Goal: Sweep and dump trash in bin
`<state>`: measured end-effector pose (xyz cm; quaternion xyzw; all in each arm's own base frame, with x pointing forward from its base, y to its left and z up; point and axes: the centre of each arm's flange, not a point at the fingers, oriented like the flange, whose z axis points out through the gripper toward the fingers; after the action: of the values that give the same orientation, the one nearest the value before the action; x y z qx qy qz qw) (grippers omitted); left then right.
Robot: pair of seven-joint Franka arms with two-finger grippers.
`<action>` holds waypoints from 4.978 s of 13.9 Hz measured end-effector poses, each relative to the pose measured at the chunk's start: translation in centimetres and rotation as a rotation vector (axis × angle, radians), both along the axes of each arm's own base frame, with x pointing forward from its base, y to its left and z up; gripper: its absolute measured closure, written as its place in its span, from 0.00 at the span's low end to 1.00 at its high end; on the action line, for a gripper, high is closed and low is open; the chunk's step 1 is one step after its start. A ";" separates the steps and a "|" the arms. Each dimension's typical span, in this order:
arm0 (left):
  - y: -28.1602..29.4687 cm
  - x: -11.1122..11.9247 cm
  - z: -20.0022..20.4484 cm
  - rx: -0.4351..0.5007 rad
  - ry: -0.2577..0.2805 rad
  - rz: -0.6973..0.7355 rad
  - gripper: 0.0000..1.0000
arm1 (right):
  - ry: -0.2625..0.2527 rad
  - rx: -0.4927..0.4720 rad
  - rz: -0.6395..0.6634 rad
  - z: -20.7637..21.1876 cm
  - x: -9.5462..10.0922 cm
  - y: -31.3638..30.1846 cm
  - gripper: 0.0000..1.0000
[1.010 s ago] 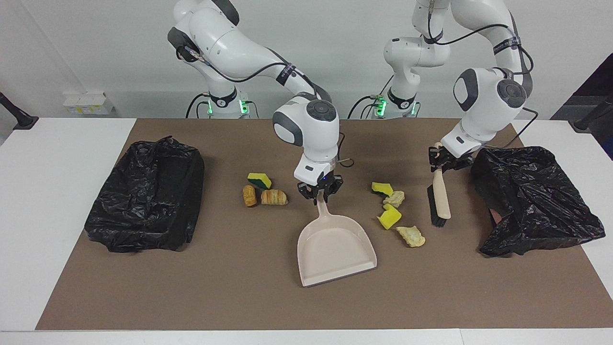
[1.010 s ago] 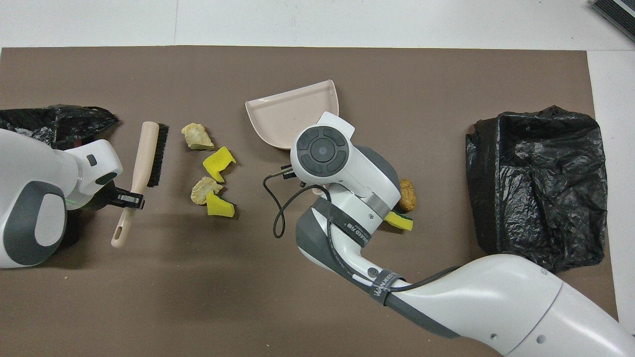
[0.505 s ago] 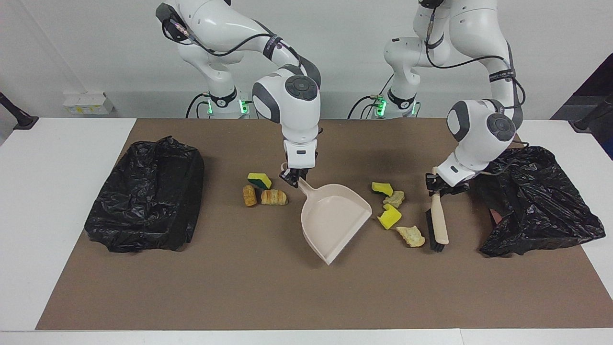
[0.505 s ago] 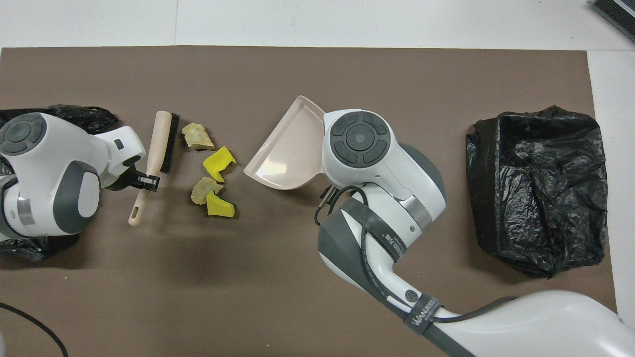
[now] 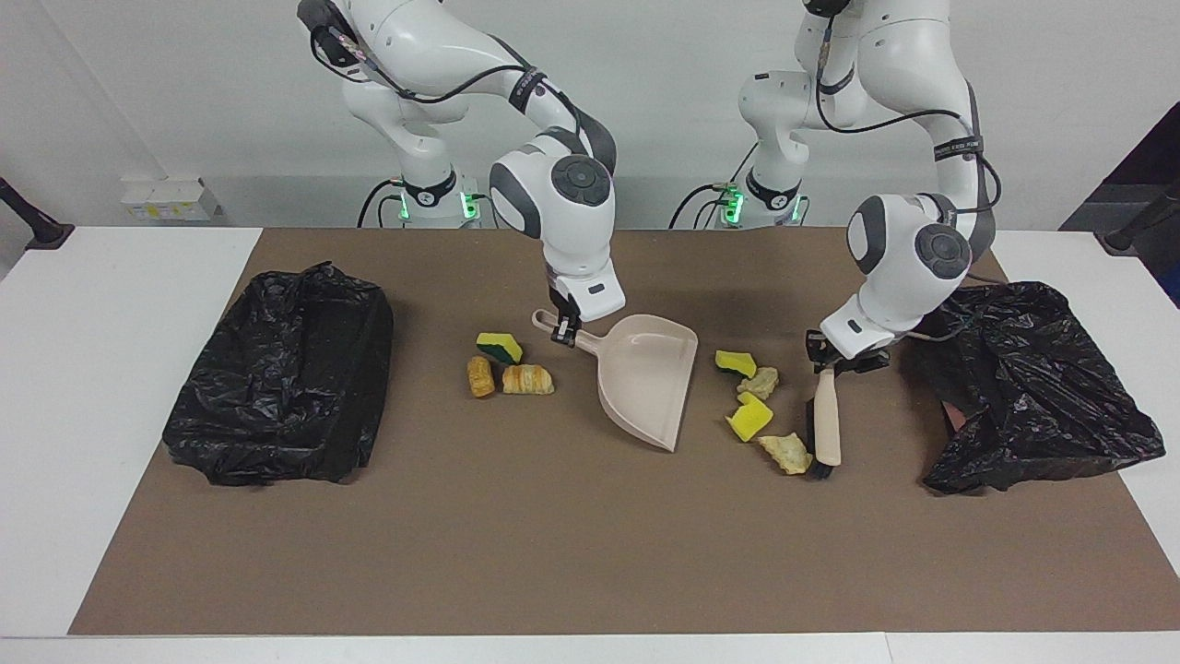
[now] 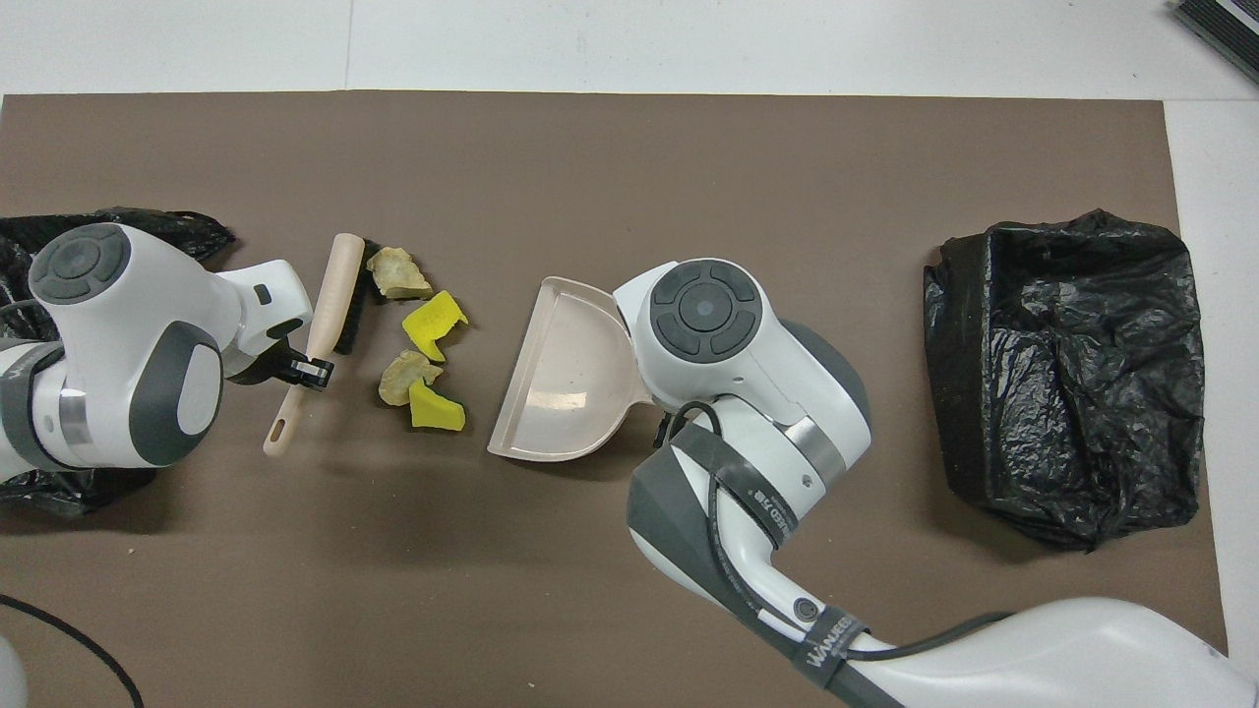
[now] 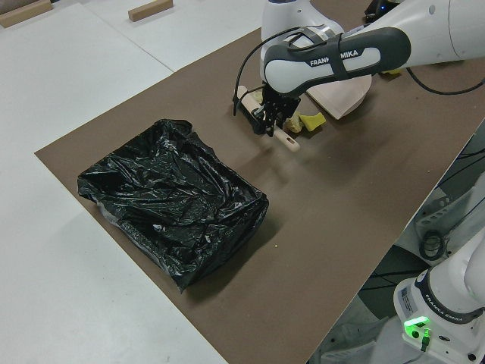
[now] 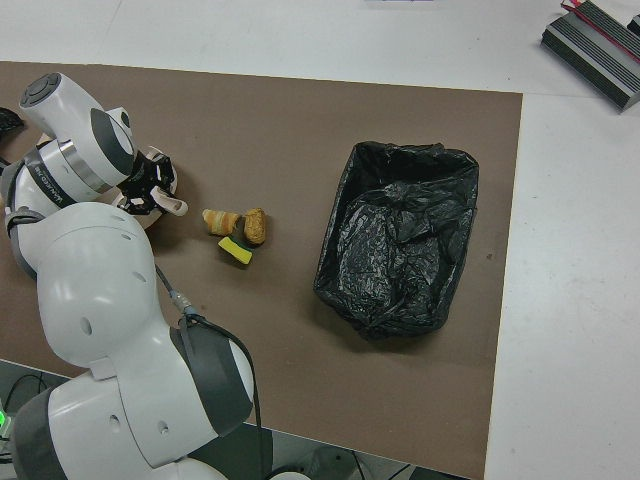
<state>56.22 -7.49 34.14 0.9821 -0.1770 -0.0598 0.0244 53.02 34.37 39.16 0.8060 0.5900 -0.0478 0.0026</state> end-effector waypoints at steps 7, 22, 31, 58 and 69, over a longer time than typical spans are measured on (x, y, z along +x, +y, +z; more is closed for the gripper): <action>-2.0 -1.6 -0.1 0.011 0.052 -0.010 0.74 | -0.026 0.019 -0.002 -2.1 -2.0 1.1 0.69; -20.7 -12.5 1.3 0.033 0.135 -0.056 0.74 | -0.022 0.016 -0.010 -2.3 -2.1 1.2 0.69; -13.1 -5.2 7.4 0.017 0.059 0.079 0.74 | -0.015 0.003 -0.171 -2.4 -3.6 2.4 0.69; -11.3 -4.3 0.5 0.044 0.071 -0.004 0.74 | -0.034 -0.024 -0.298 -1.9 -5.7 3.6 0.69; -5.2 -2.1 0.4 0.054 0.054 0.245 0.74 | -0.144 -0.074 -0.392 10.7 -2.6 -7.9 0.69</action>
<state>54.15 -12.67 34.59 0.9947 -0.0535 -0.0874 0.0099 50.43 26.51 49.86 0.9061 0.4179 -0.0115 0.0651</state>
